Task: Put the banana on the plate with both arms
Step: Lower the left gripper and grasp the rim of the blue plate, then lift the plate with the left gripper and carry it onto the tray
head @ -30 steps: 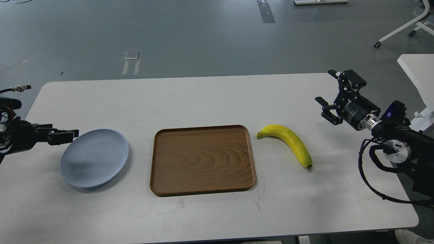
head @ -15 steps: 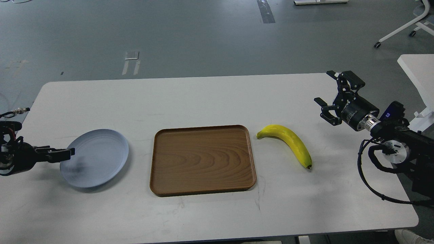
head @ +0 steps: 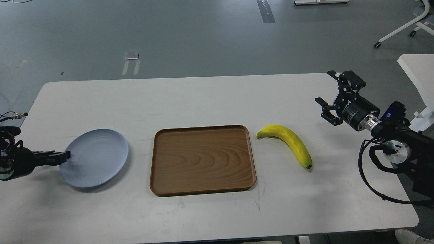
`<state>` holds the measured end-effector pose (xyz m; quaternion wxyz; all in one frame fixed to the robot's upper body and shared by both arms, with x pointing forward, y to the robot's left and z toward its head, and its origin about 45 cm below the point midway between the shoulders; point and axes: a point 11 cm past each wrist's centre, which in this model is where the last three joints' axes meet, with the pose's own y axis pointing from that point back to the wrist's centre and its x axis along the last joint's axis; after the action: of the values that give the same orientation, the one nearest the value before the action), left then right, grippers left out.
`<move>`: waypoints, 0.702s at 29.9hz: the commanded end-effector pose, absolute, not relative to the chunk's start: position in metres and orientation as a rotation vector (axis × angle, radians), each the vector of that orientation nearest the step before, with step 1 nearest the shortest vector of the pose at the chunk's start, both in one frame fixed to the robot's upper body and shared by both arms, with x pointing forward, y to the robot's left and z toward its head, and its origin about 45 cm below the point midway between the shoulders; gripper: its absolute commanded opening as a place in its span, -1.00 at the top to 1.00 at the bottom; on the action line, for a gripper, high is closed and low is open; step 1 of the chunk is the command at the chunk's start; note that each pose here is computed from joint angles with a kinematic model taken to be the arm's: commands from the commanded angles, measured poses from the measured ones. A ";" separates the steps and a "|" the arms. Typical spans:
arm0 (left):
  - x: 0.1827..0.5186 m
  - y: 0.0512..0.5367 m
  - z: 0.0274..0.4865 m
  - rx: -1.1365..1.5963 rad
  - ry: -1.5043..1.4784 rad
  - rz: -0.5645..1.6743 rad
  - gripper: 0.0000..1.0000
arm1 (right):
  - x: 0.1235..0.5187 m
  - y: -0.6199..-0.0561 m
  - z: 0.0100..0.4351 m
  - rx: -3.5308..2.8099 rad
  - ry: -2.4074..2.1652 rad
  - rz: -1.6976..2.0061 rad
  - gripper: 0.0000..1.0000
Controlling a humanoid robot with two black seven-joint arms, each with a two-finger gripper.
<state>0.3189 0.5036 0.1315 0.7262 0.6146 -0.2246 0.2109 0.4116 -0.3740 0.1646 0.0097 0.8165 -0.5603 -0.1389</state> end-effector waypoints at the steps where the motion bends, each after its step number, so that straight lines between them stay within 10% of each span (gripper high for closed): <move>1: 0.319 0.504 0.131 1.355 -0.494 0.465 0.33 | 0.411 -0.373 0.164 2.550 -1.748 -0.436 -1.00; 3: 0.319 0.503 0.131 1.354 -0.493 0.462 0.97 | 0.411 -0.373 0.164 2.550 -1.748 -0.436 -1.00; 21: 0.345 0.492 0.156 1.326 -0.530 0.477 1.00 | 0.413 -0.373 0.165 2.553 -1.750 -0.433 -1.00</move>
<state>0.3357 0.4954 0.1465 0.7284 0.6053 -0.2386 0.2148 0.4122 -0.3731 0.1650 0.0090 0.8170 -0.5597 -0.1387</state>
